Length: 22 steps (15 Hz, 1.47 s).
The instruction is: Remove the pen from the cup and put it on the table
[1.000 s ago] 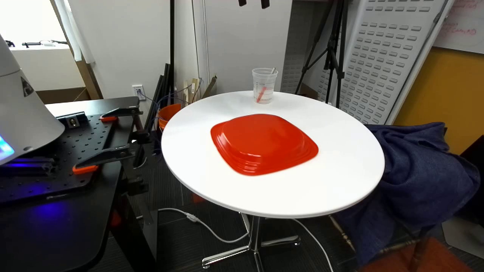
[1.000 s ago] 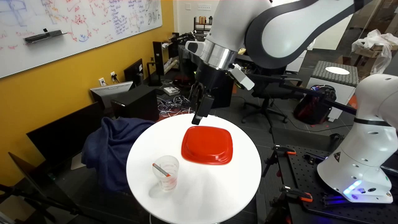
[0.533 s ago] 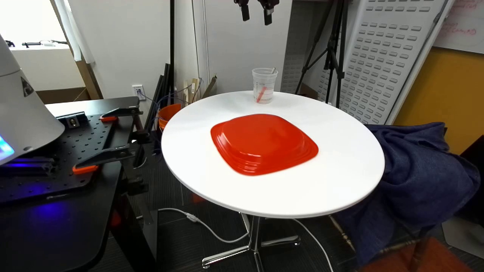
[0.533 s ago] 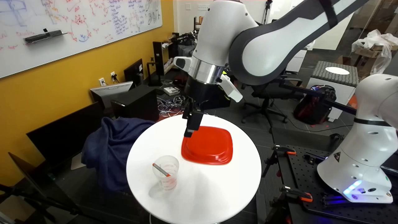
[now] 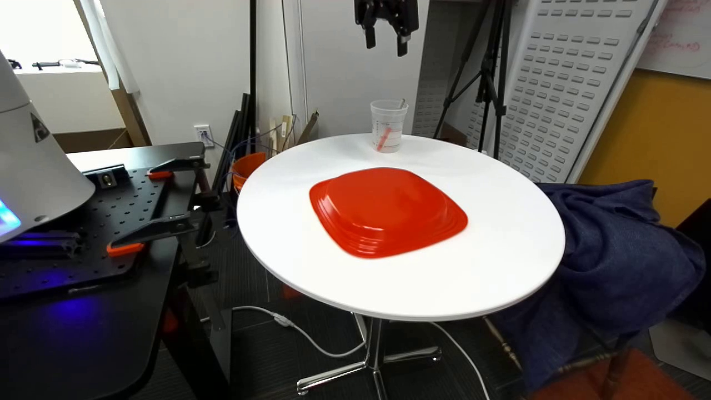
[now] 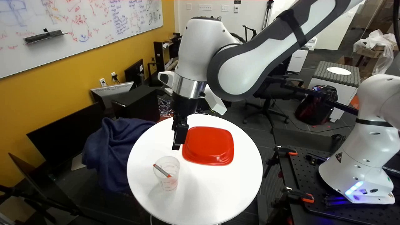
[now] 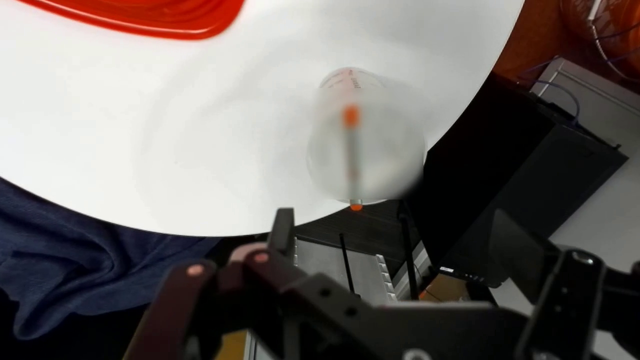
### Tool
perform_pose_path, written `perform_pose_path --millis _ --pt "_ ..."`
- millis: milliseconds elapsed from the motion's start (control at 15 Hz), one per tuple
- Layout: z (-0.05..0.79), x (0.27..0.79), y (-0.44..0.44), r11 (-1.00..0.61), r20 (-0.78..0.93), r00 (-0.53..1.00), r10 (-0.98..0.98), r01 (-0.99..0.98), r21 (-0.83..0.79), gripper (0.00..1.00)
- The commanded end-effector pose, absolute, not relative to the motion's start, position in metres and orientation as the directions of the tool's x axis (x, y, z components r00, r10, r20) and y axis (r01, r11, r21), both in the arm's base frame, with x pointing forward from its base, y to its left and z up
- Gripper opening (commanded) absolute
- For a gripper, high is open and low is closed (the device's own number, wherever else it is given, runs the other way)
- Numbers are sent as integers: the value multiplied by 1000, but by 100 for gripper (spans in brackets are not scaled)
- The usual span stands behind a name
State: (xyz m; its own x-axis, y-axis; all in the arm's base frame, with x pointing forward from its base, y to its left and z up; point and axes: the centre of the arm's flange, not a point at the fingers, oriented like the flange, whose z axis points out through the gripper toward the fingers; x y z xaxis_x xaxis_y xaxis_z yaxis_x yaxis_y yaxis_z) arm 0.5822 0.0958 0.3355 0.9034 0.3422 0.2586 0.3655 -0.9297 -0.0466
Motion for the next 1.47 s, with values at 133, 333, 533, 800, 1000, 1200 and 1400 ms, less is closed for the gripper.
perform_pose_path --millis 133,333,533,800,1000,1200,1400 --pt "321 609 102 -945 201 928 314 326 -32 100" --pt "315 596 99 -939 222 918 327 342 -31 100" --pt "315 596 99 -939 222 918 328 343 -32 100" --pt "306 595 99 -944 213 925 315 329 -30 100" --pt "296 595 97 -948 203 931 302 315 -36 100" --pt "287 597 96 -954 200 937 287 299 -32 89" --pt "278 603 96 -954 193 938 289 300 -28 68"
